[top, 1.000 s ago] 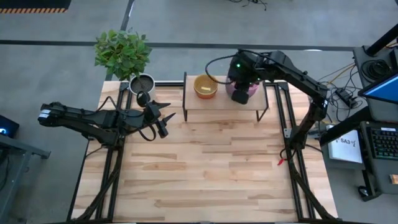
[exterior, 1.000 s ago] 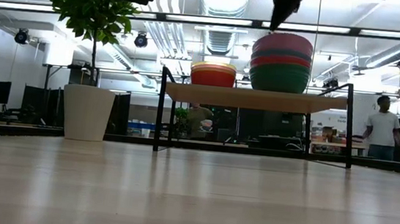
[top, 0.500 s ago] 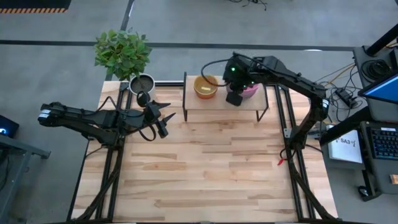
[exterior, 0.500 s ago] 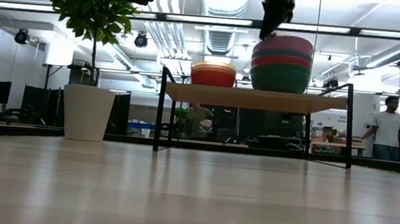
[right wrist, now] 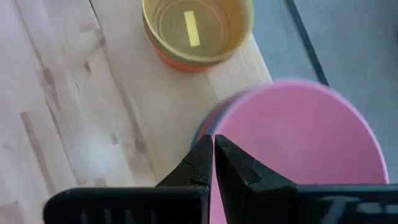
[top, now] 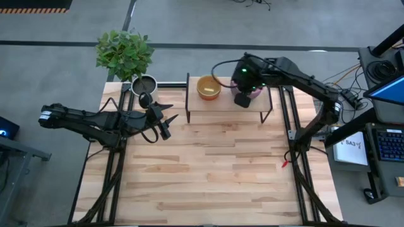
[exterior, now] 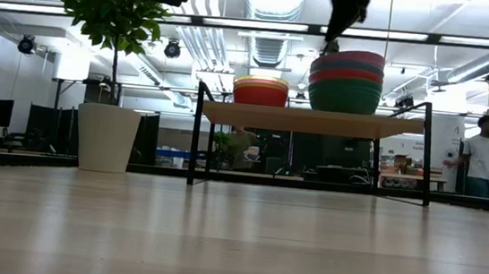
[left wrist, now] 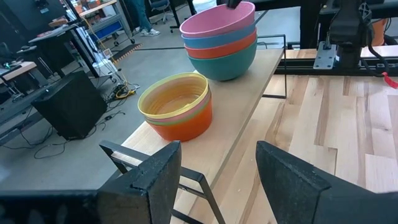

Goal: Place and stack bowls onto a shelf
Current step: Stack the large pink bowl on top of the large blue bowl on the shelf

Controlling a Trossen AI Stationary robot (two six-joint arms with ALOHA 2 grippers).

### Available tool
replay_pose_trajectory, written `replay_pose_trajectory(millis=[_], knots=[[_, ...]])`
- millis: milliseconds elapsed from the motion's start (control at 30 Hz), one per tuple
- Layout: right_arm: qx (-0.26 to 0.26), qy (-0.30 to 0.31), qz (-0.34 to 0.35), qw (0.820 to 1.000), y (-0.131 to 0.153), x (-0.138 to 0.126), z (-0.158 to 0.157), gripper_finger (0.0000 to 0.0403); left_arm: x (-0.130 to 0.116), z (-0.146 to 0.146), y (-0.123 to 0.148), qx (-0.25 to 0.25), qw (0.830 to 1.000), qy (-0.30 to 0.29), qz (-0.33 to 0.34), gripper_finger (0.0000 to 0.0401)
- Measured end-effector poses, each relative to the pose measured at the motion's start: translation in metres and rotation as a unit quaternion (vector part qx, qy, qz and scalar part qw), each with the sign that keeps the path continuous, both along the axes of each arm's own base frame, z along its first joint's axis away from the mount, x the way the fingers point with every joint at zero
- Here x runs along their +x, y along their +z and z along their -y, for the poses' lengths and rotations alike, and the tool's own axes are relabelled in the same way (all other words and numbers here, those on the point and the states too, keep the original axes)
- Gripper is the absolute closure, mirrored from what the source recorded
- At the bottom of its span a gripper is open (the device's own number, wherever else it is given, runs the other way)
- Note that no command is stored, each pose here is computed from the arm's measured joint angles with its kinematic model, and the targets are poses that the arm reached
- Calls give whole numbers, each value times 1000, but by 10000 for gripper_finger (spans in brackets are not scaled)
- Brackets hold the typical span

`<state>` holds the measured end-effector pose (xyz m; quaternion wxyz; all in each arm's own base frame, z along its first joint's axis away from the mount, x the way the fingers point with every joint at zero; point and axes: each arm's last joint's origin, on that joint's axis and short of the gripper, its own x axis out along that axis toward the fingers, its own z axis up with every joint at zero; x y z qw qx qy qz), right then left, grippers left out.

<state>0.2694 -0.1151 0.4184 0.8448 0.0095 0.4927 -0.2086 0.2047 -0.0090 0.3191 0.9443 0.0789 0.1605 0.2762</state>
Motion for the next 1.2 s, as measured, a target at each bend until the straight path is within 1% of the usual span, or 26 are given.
replay_pose_trajectory(millis=[200,267,400,500,700,800,1033,1133,1200], knots=[[12,-41,34,998,7,-42,-17,394,0,0,0,0,1000,0,0,210],[-1,-61,62,996,7,-56,-22,394,0,0,0,0,1000,0,0,210],[-34,-105,141,984,-4,-74,-27,394,0,0,0,0,1000,0,0,210],[-54,-128,178,974,-24,-86,-31,394,0,0,0,0,1000,0,0,210],[-98,-148,270,946,-59,-98,-34,394,0,0,0,0,1000,0,0,210],[-105,-152,296,937,-72,-103,-36,394,0,0,0,0,1000,0,0,210],[-85,-170,289,938,-97,-105,-37,394,0,0,0,0,1000,0,1,210],[-86,-170,294,937,-97,-104,-36,394,0,0,0,0,1000,0,1,210],[-91,-168,303,934,-92,-104,-36,394,0,0,0,0,1000,0,1,210]])
